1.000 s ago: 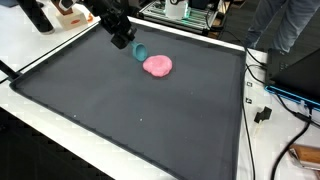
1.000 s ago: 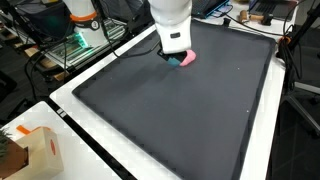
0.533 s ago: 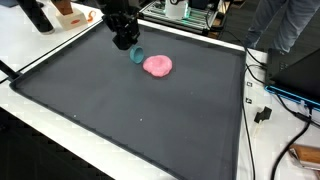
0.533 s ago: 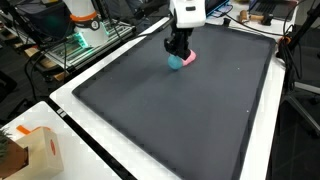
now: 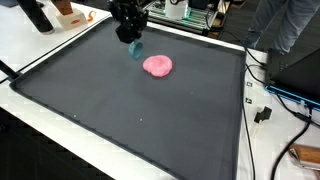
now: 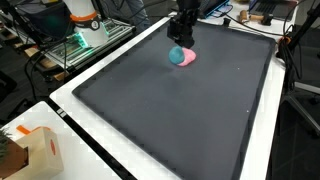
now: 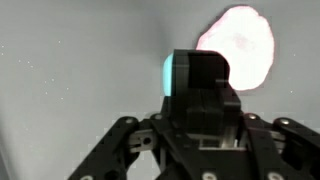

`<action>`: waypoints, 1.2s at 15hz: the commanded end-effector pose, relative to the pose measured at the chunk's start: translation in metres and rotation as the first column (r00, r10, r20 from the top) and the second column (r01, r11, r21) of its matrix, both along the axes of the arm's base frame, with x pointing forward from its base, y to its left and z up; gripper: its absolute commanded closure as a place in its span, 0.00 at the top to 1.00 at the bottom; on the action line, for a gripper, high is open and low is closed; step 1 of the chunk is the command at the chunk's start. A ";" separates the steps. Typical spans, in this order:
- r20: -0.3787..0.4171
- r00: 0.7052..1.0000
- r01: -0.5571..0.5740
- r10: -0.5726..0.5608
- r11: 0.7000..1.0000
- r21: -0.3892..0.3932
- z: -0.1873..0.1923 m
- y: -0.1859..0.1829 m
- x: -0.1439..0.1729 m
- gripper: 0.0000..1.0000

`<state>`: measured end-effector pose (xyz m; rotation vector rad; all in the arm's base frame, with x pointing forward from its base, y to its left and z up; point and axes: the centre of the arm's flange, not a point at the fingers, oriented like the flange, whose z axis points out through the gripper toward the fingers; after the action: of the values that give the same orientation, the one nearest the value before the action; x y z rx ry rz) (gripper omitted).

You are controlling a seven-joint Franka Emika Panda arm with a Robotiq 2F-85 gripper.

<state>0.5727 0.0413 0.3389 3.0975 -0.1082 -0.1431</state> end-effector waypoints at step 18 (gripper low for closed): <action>0.030 0.986 -0.121 0.162 0.832 -0.541 -0.015 0.149 -0.041 0.25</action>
<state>0.5404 0.1589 0.3363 2.6774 0.0692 0.0006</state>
